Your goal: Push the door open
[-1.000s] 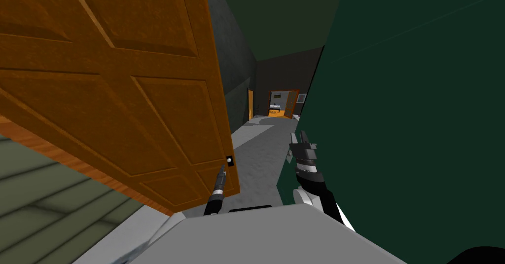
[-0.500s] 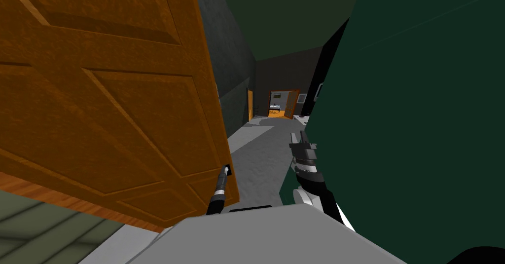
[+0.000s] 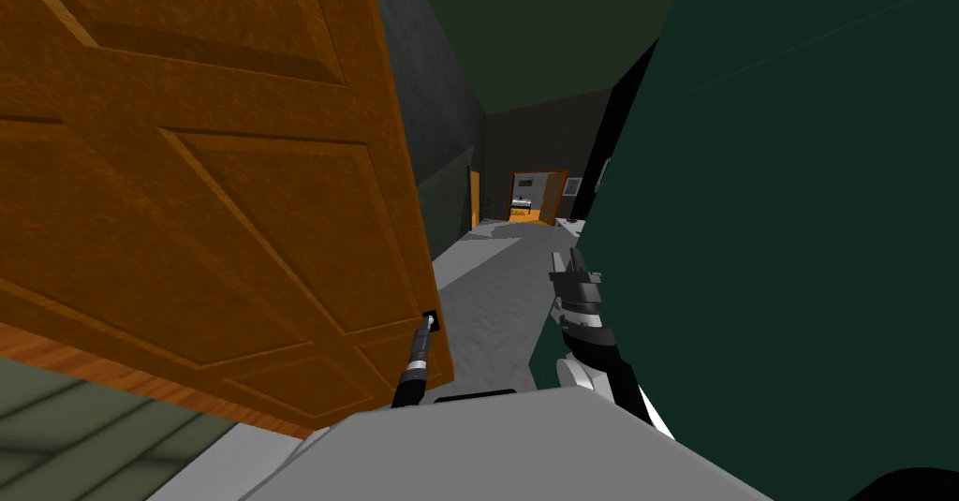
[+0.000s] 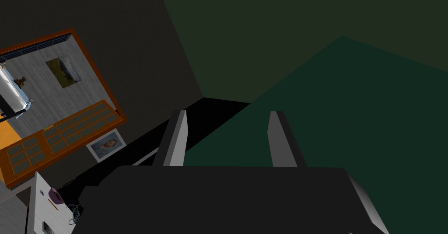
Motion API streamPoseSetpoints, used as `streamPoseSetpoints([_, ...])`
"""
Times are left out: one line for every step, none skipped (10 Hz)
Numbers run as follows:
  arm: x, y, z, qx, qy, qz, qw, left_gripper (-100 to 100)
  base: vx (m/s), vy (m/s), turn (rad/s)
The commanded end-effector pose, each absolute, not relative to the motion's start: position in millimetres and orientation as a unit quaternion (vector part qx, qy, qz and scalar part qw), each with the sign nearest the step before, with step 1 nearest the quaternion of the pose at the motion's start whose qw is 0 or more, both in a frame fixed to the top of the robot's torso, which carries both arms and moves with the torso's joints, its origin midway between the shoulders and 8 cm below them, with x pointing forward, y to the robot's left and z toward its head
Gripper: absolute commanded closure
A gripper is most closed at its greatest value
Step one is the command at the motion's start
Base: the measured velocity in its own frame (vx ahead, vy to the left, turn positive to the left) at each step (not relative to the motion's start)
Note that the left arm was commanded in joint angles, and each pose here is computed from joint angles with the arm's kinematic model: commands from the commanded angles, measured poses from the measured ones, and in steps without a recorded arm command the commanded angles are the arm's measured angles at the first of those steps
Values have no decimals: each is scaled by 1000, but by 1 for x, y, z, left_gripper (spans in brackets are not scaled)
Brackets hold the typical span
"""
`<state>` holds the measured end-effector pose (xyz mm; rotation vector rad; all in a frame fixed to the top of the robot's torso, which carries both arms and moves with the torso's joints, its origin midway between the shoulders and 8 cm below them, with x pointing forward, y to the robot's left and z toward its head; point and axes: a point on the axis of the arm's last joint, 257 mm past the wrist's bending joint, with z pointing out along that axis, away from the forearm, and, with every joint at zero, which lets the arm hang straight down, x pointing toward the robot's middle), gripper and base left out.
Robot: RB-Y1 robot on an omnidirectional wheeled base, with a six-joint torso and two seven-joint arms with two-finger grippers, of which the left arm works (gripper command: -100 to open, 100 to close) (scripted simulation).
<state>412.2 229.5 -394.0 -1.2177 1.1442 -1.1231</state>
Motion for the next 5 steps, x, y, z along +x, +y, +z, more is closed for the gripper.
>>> streamPoseSetpoints([413, 230, -392, -510, 479, -472, 536, 100, 0, 0, 0])
streamPoseSetpoints([413, 247, -394, -510, 482, -460, 544, 100, 111, 2, 61])
streamPoseSetpoints([413, 254, -393, -510, 481, -456, 548, 100, 167, 13, 98])
streamPoseSetpoints([414, 261, -393, -511, 480, -451, 552, 100, 201, -19, 65])
streamPoseSetpoints([414, 267, -392, -513, 478, -447, 556, 100, 202, -3, 112])
